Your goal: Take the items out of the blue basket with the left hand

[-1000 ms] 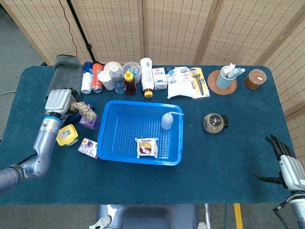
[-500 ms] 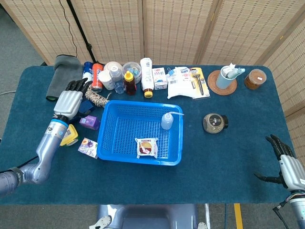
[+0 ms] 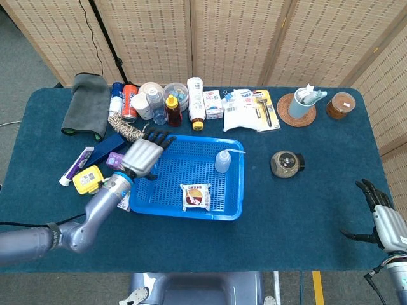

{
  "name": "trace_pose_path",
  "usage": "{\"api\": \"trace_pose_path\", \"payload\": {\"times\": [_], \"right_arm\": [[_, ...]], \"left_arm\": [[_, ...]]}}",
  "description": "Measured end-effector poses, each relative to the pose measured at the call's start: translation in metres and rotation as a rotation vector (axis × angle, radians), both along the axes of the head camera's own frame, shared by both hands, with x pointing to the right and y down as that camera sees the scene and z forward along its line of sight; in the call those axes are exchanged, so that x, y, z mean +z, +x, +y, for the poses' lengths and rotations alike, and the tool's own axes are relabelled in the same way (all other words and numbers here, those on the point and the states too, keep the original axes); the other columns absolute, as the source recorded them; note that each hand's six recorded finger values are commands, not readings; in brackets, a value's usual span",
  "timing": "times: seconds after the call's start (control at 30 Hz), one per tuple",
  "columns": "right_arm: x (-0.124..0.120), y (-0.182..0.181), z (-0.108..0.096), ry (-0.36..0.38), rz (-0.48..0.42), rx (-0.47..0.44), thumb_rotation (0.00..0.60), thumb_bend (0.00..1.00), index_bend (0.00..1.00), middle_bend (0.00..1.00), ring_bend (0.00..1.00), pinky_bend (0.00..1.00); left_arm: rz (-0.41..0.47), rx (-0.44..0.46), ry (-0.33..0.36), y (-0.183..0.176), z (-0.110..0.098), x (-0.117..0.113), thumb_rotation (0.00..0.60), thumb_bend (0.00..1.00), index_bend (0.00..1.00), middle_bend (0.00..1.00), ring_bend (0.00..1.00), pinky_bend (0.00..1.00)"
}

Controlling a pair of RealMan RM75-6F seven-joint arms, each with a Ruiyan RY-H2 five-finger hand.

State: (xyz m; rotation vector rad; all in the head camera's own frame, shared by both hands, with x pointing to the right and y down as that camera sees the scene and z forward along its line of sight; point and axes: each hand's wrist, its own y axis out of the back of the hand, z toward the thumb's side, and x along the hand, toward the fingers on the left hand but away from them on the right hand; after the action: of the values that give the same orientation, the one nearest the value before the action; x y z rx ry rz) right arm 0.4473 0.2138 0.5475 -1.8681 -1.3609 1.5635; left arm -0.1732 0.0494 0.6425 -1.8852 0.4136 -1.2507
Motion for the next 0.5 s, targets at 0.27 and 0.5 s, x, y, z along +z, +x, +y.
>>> {"api": "trace_pose_path", "payload": {"times": [0.27,0.5], "right_arm": [[0.002,0.001,-0.001,-0.008,0.003,0.004,0.600,0.00,0.00,0.00,0.00,0.00],[0.003,0.004,-0.002,-0.009,0.003,0.012,0.600,0.00,0.00,0.00,0.00,0.00]], "left_arm": [[-0.010,0.056,-0.093,0.061,0.028,0.025,0.600,0.06,0.00,0.00,0.00,0.00],[-0.010,0.060,-0.096,0.075,0.038,0.032,0.600,0.06,0.00,0.00,0.00,0.00]]}}
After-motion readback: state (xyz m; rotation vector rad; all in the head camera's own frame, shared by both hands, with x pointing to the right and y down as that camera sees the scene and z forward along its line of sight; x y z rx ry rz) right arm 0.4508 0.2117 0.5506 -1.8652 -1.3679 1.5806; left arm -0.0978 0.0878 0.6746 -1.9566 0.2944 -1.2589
